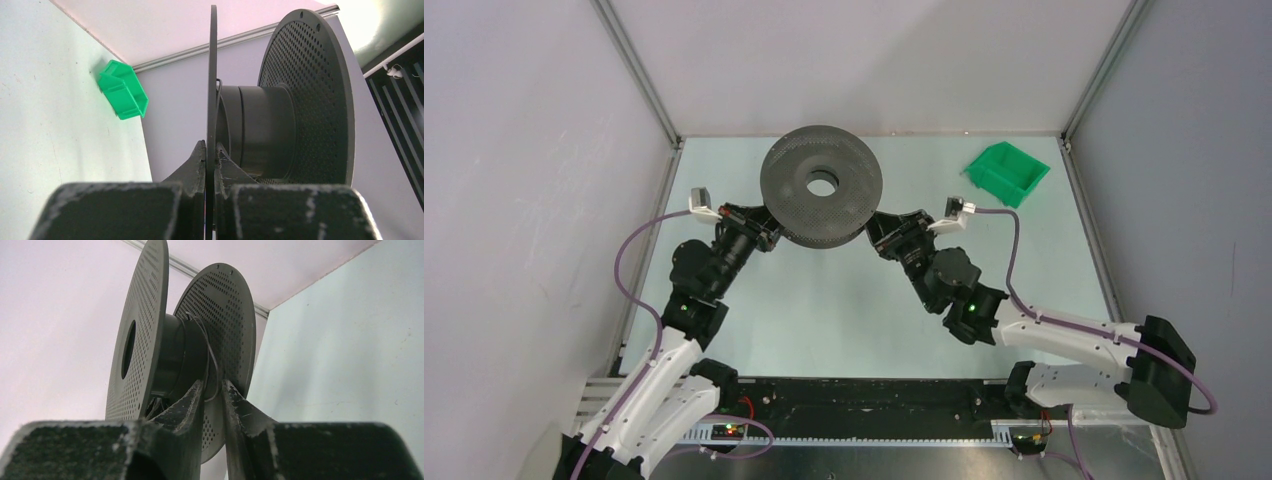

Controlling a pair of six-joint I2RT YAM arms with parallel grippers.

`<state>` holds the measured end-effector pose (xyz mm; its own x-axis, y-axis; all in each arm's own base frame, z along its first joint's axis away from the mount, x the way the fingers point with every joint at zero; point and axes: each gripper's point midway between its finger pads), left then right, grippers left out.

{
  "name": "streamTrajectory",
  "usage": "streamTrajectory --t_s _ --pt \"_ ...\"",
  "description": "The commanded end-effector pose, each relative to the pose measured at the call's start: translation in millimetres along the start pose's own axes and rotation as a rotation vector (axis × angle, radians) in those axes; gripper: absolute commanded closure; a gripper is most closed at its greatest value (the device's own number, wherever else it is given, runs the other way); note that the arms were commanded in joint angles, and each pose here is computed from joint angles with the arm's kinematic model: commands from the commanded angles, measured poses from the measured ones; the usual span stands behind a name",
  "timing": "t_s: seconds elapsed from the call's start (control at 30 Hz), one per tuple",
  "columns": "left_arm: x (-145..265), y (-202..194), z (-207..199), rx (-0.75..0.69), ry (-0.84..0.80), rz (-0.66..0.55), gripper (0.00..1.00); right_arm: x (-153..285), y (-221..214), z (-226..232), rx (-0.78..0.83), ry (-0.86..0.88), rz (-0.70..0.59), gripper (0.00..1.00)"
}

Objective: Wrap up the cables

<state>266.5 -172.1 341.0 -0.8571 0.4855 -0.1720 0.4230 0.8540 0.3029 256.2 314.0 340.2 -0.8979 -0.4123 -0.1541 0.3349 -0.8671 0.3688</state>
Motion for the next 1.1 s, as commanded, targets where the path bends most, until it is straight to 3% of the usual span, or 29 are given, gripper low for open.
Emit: streamTrajectory --t_s 0.0,0.37,0.47,0.6,0.77,0.8,1.07 --pt "6 12 -47 0.000 -0.156 -0.045 1.00 7 17 1 0.010 -0.010 -0.039 0.76" --pt "-1 9 -34 -0.054 -0.124 -0.028 1.00 33 45 -3 0.081 0.008 -0.064 0.65" --pt "-8 1 -25 -0.080 -0.106 0.023 1.00 48 64 -1 0.104 0.022 -0.096 0.57" --pt "-24 -8 -7 -0.134 -0.066 0.093 1.00 68 87 -8 0.175 0.007 -0.130 0.41" --pt "-40 -17 16 -0.174 -0.026 0.203 1.00 90 105 -17 0.275 -0.028 -0.128 0.07" --pt "-48 -18 24 -0.178 -0.008 0.225 1.00 97 105 -26 0.279 -0.057 -0.106 0.05" --pt "-82 -21 80 -0.225 0.088 0.331 1.00 117 111 -62 0.367 -0.172 -0.076 0.02"
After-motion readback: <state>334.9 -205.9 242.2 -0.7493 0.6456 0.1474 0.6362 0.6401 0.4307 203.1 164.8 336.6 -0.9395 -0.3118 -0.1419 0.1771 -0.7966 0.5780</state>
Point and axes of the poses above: each gripper's point midway between its finger pads, its own x axis back along the fingers, its own z axis along the line the jaws close on, y = z × x, and after that the axes turned 5 degrees about -x, right-handed
